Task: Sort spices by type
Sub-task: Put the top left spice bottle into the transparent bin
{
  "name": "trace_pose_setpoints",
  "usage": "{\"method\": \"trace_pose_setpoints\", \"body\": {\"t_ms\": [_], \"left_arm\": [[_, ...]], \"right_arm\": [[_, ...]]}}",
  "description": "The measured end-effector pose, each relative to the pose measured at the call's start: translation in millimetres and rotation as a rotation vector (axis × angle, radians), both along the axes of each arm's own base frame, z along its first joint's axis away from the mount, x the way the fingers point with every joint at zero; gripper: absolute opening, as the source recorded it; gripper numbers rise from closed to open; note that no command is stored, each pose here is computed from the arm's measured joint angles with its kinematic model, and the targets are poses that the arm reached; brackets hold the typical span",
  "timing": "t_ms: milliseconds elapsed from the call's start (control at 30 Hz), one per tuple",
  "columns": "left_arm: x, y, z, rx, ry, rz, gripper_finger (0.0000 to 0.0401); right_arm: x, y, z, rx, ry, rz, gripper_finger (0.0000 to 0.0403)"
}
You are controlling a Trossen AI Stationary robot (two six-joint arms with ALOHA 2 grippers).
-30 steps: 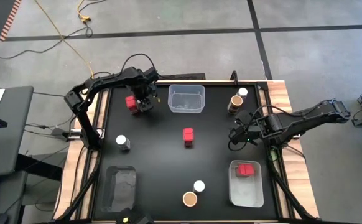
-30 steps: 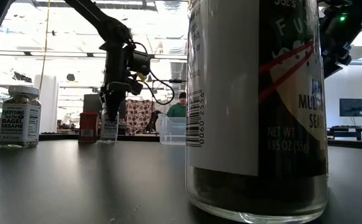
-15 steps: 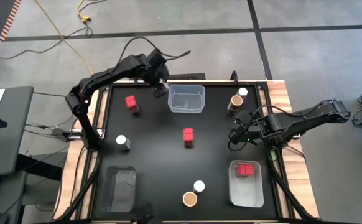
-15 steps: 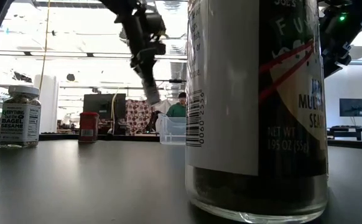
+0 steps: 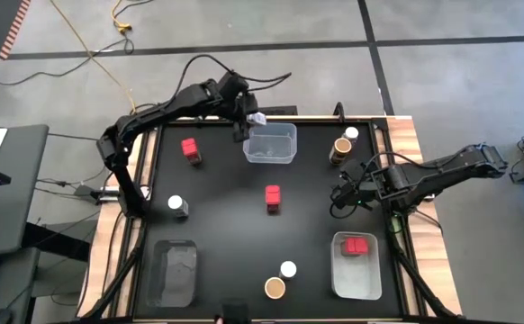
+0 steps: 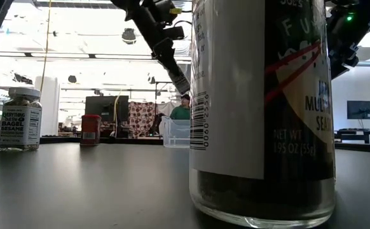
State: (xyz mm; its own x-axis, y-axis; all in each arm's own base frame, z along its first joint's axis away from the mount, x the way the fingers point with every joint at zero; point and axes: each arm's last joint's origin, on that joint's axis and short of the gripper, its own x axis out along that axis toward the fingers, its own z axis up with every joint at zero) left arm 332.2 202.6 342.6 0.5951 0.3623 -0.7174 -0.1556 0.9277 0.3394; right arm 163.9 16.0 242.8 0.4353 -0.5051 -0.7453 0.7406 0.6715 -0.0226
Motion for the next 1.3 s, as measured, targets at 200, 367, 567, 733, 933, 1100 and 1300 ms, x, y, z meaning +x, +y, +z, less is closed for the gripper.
{"method": "trace_pose_setpoints", "body": {"t_ms": [200, 367, 567, 733, 933, 1100, 1300], "left_arm": [[15.0, 5.6, -33.9, -0.079, 0.093, -0.008, 0.0190], [29.5, 13.3, -49.7, -0.080, 0.124, 0.006, 0.0190], [46.0, 23.1, -69.4, -0.095, 0.176, -0.011, 0.0190], [53.4, 28.2, -83.4, -0.120, 0.286, -0.027, 0.0190], [61.2, 33.9, -78.6, -0.105, 0.317, -0.041, 0.0190], [65.7, 44.0, -86.6, -0.146, 0.380, -0.034, 0.0190], [67.6, 44.8, -90.5, -0.191, 0.450, -0.042, 0.0190]], "right_arm": [[0.3, 0.0, 0.1, 0.003, -0.006, -0.005, 0.0374], [0.2, 0.0, 0.1, 0.014, -0.019, -0.024, 0.0374], [0.2, 0.0, 0.1, 0.023, -0.029, -0.039, 0.0374], [0.1, 0.0, 0.1, 0.023, -0.028, -0.040, 0.0374], [0.1, 0.0, 0.1, 0.023, -0.028, -0.040, 0.0374], [0.1, 0.0, 0.1, 0.024, -0.028, -0.040, 0.0374], [-0.1, -0.1, 0.0, 0.033, -0.038, -0.058, 0.0374]]}}
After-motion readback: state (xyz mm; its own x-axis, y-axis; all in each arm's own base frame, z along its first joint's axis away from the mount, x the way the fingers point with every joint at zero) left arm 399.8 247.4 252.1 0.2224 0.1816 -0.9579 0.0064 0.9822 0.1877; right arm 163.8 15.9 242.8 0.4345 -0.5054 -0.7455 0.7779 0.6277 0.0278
